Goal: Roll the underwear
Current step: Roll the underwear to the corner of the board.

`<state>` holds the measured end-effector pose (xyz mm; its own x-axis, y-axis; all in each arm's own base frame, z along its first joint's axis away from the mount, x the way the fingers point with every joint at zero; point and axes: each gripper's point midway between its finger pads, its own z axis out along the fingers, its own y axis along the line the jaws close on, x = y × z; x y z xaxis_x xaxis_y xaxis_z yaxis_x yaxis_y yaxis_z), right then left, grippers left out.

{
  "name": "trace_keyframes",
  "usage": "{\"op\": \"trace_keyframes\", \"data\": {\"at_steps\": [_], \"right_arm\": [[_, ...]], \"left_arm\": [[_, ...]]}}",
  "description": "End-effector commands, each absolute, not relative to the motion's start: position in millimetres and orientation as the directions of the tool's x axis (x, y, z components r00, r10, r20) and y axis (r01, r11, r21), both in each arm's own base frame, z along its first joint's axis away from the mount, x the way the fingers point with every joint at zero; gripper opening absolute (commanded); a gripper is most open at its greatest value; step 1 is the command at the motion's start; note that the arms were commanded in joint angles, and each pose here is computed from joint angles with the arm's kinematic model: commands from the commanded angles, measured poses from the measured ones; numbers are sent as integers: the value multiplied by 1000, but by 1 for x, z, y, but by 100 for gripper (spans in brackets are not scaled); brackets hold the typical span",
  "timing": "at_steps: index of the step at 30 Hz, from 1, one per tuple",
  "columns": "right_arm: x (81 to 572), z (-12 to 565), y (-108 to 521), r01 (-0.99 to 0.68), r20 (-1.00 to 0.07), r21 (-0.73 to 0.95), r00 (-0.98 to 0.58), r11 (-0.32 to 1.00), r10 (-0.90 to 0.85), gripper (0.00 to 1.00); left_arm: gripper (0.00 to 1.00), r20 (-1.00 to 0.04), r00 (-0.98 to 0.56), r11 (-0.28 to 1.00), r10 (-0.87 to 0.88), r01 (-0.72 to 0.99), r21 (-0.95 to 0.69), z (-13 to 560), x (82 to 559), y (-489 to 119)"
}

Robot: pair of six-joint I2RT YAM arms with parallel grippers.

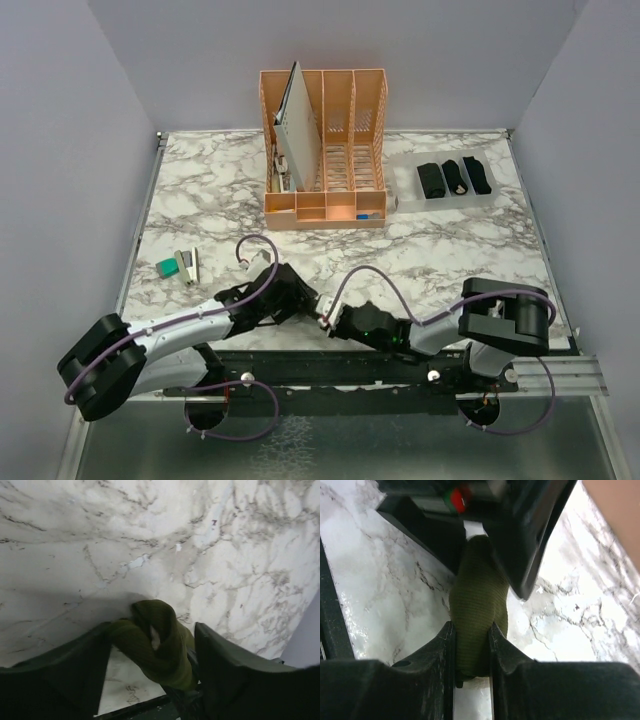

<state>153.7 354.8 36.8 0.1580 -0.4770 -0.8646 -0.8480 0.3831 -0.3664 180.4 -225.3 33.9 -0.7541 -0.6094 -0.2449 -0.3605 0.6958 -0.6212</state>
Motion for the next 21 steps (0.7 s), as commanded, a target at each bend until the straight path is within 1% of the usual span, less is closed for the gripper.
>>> {"op": "trace_keyframes", "data": {"at_steps": [1, 3, 5, 6, 9, 12, 14, 17, 19, 21], "right_arm": [[130, 16, 343, -943, -925, -18, -111, 332, -364, 10], [127, 17, 344, -941, -929, 119, -218, 316, -299, 10], [123, 22, 346, -932, -925, 230, -299, 281, -235, 10], [123, 25, 346, -923, -921, 270, -331, 276, -204, 10], [125, 29, 347, -893, -900, 367, -412, 262, -143, 10], [126, 35, 349, -881, -895, 405, -437, 244, -94, 10], [126, 33, 350, -875, -888, 418, -450, 243, -96, 11], [129, 30, 350, -862, -878, 435, -470, 259, -90, 11], [131, 31, 348, -854, -873, 446, -481, 267, -78, 13], [132, 32, 347, -850, -871, 451, -485, 271, -72, 17]], "left_arm": [[83, -311, -738, 718, -599, -323, -617, 39, 182, -211], [89, -312, -737, 688, -599, -276, -671, 44, 181, -215], [90, -312, -737, 651, -600, -223, -725, 50, 182, -222], [91, -318, -739, 633, -594, -186, -751, 56, 183, -227], [90, -324, -755, 646, -570, -167, -745, 51, 180, -228], [87, -321, -773, 644, -547, -144, -751, 47, 179, -234], [82, -315, -779, 633, -543, -132, -763, 47, 180, -239], [68, -311, -790, 658, -529, -149, -738, 39, 181, -241], [55, -309, -794, 679, -523, -169, -715, 32, 180, -238], [44, -304, -797, 698, -521, -192, -690, 24, 178, -235]]}}
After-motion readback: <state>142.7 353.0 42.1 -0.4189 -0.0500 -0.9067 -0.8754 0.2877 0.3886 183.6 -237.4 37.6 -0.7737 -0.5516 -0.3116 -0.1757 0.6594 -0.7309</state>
